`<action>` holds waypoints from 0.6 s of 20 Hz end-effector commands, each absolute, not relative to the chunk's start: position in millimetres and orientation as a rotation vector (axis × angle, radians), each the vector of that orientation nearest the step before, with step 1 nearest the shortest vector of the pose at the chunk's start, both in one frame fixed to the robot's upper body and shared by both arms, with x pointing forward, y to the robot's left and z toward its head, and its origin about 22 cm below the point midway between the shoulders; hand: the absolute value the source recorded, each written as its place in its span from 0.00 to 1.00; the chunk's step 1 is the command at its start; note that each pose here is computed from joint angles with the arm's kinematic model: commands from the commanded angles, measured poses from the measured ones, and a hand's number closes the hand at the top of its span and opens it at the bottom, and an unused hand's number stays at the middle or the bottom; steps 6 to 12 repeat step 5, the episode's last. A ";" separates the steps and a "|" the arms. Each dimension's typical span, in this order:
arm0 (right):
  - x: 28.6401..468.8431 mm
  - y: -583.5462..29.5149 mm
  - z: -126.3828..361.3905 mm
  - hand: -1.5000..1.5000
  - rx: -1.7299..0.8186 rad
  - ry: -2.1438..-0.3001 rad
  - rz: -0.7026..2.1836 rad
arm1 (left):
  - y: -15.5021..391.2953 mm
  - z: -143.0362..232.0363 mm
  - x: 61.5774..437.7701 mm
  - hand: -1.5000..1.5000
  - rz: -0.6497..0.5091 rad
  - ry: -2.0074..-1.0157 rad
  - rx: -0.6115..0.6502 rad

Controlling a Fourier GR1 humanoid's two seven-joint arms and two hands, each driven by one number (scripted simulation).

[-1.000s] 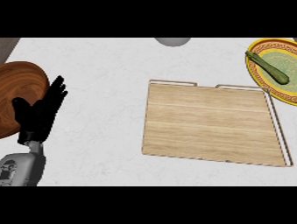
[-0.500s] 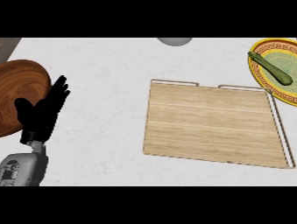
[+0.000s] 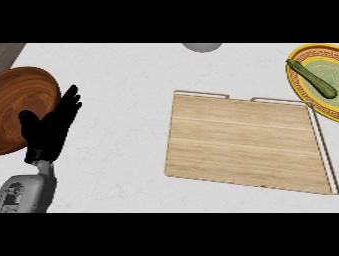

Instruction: Pick the squash from the tray and place it in the plate

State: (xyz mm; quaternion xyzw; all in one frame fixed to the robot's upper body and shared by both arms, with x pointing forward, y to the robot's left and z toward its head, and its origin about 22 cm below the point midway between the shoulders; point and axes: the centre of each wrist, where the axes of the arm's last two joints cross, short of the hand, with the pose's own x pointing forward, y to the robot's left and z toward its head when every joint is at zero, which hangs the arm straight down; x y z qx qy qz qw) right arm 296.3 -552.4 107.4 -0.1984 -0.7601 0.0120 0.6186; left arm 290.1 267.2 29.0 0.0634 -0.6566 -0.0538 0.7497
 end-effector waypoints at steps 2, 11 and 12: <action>281.9 -560.2 98.4 0.00 -0.481 -1.728 0.048 | 275.6 24.2 290.7 0.50 -0.117 -1.435 0.143; 276.6 -571.8 119.4 0.00 -0.515 -1.707 0.046 | 267.8 8.6 283.3 0.50 -0.117 -1.438 0.146; 276.6 -571.8 119.4 0.00 -0.515 -1.707 0.046 | 267.8 8.6 283.3 0.50 -0.117 -1.438 0.146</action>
